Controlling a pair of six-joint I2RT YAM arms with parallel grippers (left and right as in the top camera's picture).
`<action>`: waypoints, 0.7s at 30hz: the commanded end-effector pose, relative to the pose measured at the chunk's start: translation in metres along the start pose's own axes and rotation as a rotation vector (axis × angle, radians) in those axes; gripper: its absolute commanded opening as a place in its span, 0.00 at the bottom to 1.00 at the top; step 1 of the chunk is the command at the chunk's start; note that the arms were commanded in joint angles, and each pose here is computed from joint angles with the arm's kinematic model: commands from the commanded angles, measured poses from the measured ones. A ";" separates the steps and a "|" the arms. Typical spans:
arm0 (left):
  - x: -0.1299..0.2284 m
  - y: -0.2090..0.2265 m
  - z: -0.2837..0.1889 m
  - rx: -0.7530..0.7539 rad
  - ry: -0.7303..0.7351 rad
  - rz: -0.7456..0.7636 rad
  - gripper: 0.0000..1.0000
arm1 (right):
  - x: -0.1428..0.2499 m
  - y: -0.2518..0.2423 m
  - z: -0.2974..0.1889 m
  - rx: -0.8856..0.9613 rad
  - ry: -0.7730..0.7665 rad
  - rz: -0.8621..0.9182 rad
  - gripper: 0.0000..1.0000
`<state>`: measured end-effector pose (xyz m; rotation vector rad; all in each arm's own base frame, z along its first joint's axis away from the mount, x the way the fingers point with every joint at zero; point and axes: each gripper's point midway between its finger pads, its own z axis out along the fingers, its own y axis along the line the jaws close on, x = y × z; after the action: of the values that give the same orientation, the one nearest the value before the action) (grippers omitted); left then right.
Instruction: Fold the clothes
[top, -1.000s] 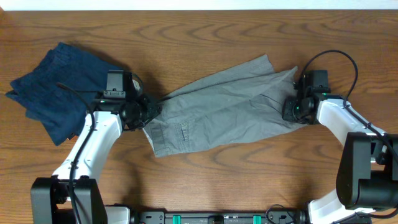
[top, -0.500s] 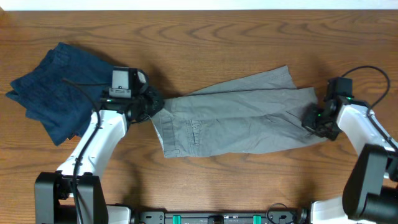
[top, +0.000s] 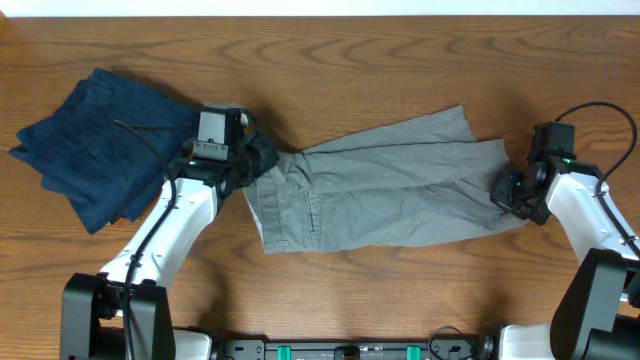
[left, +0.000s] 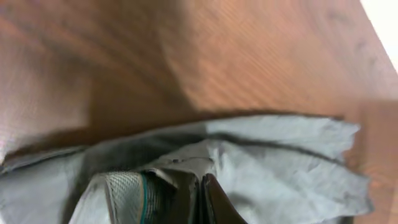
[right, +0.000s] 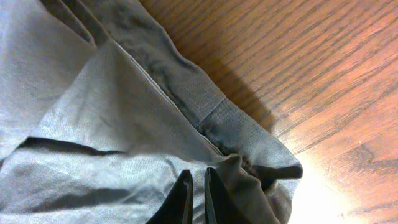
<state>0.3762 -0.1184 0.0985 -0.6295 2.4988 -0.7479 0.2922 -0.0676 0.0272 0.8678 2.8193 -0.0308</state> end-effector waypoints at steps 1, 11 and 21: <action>-0.013 0.014 0.001 -0.055 -0.068 -0.070 0.06 | 0.000 -0.004 -0.002 0.012 -0.007 -0.008 0.08; -0.034 0.047 -0.007 -0.177 -0.209 -0.398 0.06 | -0.014 0.048 -0.009 -0.262 -0.069 -0.238 0.26; 0.012 0.085 -0.014 -0.369 -0.036 -0.312 0.06 | -0.030 0.063 -0.008 -0.316 -0.124 -0.183 0.53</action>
<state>0.3446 -0.0609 0.0639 -1.2301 2.4879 -0.4428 0.3469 -0.0381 0.0436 0.5279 2.6851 0.2690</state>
